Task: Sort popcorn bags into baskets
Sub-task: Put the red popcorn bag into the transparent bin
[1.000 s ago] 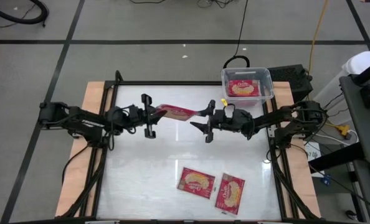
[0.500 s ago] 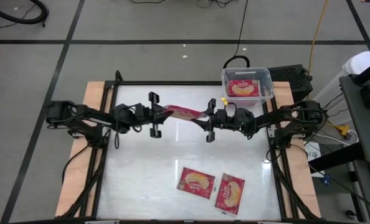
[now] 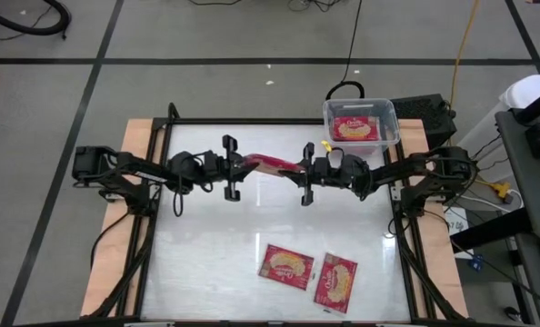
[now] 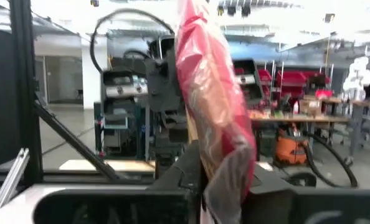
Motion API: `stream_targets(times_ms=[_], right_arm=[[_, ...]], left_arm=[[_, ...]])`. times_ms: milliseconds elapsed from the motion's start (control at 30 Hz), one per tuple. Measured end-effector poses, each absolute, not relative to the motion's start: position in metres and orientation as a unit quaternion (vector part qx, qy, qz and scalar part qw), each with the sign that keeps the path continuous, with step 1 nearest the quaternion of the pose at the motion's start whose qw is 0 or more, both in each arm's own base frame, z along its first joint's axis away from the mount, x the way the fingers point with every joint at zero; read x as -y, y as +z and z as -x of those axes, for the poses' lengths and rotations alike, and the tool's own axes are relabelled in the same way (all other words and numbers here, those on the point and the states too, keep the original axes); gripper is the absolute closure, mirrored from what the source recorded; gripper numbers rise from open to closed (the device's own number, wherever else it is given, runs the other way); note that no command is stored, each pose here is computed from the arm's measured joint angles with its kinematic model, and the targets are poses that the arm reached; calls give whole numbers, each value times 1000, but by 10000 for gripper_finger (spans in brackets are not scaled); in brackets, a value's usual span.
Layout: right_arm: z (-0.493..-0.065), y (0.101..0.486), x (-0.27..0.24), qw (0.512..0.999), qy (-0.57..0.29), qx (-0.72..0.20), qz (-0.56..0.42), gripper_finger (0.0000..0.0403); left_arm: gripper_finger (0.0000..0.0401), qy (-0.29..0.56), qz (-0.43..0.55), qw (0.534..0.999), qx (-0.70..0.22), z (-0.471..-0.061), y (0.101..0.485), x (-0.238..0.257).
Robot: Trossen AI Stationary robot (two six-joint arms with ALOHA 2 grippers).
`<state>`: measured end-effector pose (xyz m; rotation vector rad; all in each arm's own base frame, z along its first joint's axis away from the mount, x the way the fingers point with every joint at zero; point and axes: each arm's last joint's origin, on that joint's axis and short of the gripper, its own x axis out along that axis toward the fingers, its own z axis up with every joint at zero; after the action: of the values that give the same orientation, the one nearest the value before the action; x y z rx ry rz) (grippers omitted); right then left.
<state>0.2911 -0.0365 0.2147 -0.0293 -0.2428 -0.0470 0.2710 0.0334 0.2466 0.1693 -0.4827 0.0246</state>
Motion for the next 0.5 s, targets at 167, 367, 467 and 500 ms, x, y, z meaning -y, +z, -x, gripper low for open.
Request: stream_targets(times_ms=[167,367,467,500], right_arm=[[-283,221,42,997,-34,73,13,389],[-258,243,47,998,-54,14,17,390],[-240,255,50,997,-68,-10,18,389],[-234,258,52,997,-74,-17,17,389]], left_arm=[[288,13,-63,970,233,-270,244,-33],[210,64,-46,974,211,-258,234,-35],[185,92,-46,975,195,-250,228,-35],[179,97,-43,976,189,-249,225,-36]])
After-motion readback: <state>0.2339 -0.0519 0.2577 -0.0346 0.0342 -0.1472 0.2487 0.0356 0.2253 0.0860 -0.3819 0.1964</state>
